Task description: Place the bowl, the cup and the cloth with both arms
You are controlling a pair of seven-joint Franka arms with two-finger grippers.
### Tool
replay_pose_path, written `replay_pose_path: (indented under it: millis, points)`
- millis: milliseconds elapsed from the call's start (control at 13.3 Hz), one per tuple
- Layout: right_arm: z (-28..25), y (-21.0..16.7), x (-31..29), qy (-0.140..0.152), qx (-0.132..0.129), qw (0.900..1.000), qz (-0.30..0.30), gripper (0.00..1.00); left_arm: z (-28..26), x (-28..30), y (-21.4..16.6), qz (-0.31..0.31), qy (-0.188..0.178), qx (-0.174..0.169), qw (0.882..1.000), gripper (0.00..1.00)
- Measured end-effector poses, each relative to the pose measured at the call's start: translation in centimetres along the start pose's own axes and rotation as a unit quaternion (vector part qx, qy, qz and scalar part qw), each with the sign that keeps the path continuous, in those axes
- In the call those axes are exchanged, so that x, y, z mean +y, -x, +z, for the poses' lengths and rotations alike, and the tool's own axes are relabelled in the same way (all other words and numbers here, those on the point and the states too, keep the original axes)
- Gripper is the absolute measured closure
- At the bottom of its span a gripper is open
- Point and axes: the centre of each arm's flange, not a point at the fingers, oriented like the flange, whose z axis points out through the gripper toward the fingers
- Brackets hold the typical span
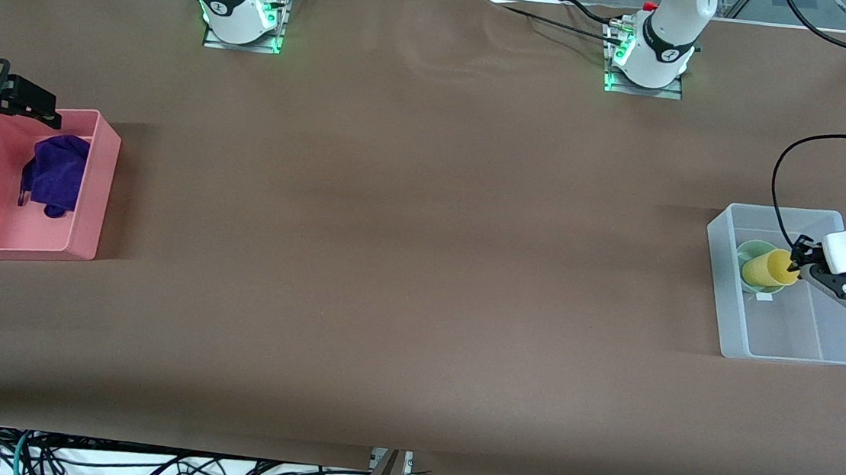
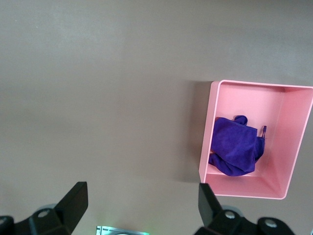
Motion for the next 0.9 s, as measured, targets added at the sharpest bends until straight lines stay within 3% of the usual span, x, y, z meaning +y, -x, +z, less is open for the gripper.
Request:
replay_pose_path:
  millis: [150,450,525,750,900]
  points:
    - [0.0,0.0,0.0,0.000,0.000,1.000,0.000,0.00,-3.0,0.2,-0.6,-0.024,-0.008,0.023,0.999,0.48]
    - [0.0,0.0,0.1,0.000,0.000,1.000,0.001,0.00,-11.8,4.9,-3.3,-0.128,0.027,0.048,0.990,0.05]
    - [0.0,0.0,0.1,0.000,0.000,1.000,0.001,0.00,-14.1,7.3,-4.7,-0.155,0.035,0.047,0.986,0.00]
    - [0.0,0.0,0.1,0.000,0.000,1.000,0.001,0.00,-20.5,14.9,-8.1,-0.234,0.056,0.015,0.971,0.00]
    - [0.0,0.0,0.1,0.000,0.000,1.000,0.001,0.00,-24.1,18.3,-9.1,-0.253,0.057,0.004,0.966,0.00]
